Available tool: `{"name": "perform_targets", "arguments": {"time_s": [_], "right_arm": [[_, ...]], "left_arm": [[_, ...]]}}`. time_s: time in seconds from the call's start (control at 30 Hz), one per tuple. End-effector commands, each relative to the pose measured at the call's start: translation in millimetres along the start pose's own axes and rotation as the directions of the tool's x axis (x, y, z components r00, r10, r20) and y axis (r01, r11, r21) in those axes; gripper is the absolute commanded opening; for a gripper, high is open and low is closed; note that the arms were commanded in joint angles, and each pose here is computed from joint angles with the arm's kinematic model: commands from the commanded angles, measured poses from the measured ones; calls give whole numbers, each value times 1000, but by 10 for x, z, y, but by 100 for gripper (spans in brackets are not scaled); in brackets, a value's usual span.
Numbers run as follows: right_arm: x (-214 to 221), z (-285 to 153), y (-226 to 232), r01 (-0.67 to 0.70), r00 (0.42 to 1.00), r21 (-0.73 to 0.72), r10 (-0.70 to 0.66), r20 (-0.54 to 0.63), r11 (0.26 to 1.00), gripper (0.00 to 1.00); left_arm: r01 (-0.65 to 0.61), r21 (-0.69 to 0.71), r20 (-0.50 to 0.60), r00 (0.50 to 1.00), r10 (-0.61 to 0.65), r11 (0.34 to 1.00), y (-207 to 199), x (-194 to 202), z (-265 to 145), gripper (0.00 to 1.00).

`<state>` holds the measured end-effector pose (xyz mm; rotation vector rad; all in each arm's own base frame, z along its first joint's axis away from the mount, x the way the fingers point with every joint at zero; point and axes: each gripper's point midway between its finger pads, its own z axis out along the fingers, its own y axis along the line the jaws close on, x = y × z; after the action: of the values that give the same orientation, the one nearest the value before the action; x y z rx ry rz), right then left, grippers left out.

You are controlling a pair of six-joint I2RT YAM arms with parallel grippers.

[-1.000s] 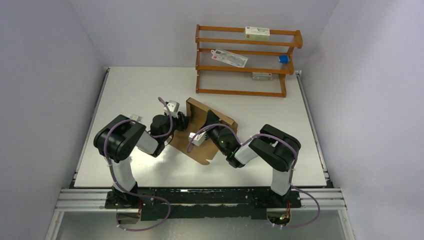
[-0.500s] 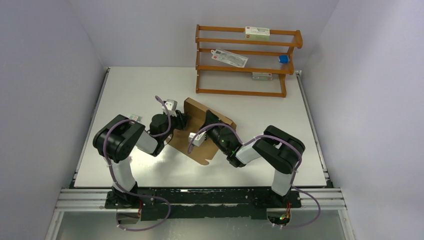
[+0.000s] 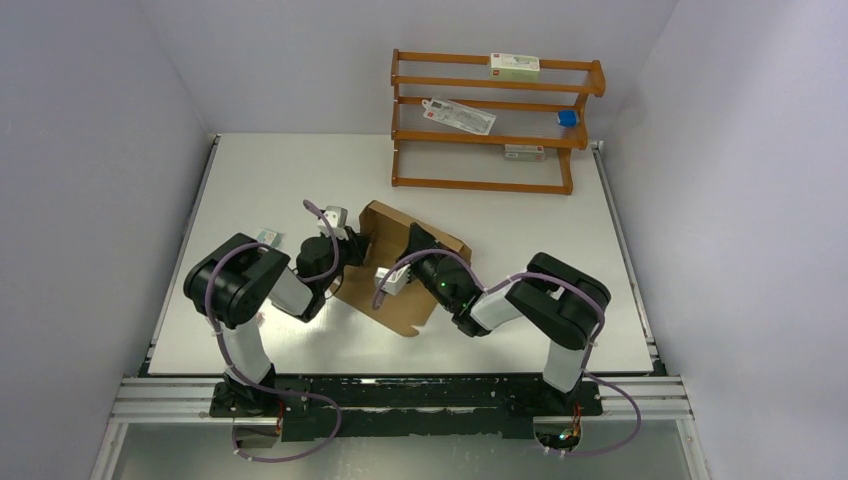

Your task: Fold the paper box

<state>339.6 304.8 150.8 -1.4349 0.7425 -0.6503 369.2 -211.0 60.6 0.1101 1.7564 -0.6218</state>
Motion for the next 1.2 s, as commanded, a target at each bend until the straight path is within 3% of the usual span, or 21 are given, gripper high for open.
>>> {"name": "perform_targets", "arguments": {"time_s": [0.0,0.27,0.63,0.77,1.0,1.17], "right_arm": [[-145,-4,29,-93,995,-56,94,23,994,1],[-253,-4,47,-372,928,-292,362,-88,881,16],[-416,-102,196,-540,838,-454,502,-214,709,27],[-575,-86,-91,-606,784,-471,583,-214,641,40],[-651,-42,-511,-711,668,-489,703,-246,505,48],[-561,67,-737,-814,509,-469,810,-290,344,49]], "left_arm": [[15,2,53,998,-16,1000,-86,-82,-103,15],[-39,9,68,997,39,999,-78,-30,-235,5],[-97,2,88,991,97,995,-86,-107,-304,5],[-116,7,89,989,115,993,-94,-126,-314,5],[-144,25,98,985,141,989,-123,-123,-339,5],[-158,29,99,983,155,987,-138,-125,-343,5]]}}
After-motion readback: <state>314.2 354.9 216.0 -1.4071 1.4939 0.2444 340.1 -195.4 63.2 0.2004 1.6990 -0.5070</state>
